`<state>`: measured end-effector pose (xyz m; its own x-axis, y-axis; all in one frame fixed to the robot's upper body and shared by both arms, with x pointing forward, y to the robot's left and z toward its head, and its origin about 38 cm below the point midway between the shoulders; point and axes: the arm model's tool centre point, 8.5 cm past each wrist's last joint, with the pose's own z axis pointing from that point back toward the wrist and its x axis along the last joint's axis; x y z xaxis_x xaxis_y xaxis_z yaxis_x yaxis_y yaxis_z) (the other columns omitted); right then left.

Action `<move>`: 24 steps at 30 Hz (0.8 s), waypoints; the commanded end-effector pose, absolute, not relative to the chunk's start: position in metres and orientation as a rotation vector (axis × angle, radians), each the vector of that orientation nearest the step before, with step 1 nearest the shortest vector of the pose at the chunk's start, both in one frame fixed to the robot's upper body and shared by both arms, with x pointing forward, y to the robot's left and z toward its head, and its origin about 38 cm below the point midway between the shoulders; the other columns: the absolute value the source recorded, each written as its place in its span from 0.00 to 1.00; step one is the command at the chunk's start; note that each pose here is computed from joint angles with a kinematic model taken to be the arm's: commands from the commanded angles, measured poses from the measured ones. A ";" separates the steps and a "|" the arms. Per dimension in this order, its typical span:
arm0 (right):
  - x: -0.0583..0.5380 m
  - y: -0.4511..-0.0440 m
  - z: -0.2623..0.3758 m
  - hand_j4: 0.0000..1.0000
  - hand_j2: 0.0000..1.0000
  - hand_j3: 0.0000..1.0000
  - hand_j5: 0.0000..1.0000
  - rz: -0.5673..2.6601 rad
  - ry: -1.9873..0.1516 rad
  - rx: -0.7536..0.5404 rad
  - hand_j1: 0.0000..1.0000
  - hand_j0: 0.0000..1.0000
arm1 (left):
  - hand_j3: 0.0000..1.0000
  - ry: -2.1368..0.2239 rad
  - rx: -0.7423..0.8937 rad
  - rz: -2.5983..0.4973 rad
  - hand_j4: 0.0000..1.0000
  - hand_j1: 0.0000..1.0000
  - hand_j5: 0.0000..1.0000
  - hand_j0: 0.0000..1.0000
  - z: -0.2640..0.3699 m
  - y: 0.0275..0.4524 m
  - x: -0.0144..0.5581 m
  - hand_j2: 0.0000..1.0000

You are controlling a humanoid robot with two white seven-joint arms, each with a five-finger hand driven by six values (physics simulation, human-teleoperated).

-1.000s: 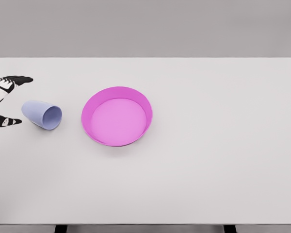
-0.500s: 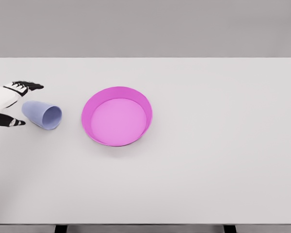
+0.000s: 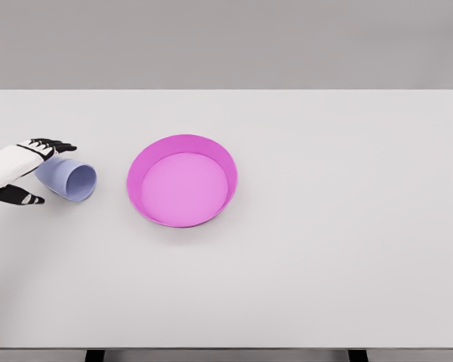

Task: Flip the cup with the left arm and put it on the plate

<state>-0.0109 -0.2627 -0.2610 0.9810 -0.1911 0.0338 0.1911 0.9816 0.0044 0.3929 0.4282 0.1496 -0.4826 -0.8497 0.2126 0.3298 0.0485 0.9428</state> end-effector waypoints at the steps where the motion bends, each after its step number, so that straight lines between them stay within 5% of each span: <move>1: -0.011 -0.263 -0.261 1.00 1.00 1.00 1.00 -0.192 -0.034 0.001 1.00 1.00 | 1.00 -1.405 0.563 -1.594 1.00 1.00 1.00 1.00 0.151 0.427 0.393 1.00; 24: -0.011 -0.263 -0.261 1.00 1.00 1.00 1.00 -0.192 -0.034 0.002 1.00 1.00 | 1.00 -1.410 0.545 -1.611 1.00 1.00 1.00 1.00 0.146 0.418 0.393 1.00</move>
<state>-0.0109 -0.2627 -0.2610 0.9810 -0.1911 0.0338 0.1911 0.9816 0.0045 0.3937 0.4188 0.1473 -0.4979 -0.8386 0.2212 0.3284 0.0538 0.9430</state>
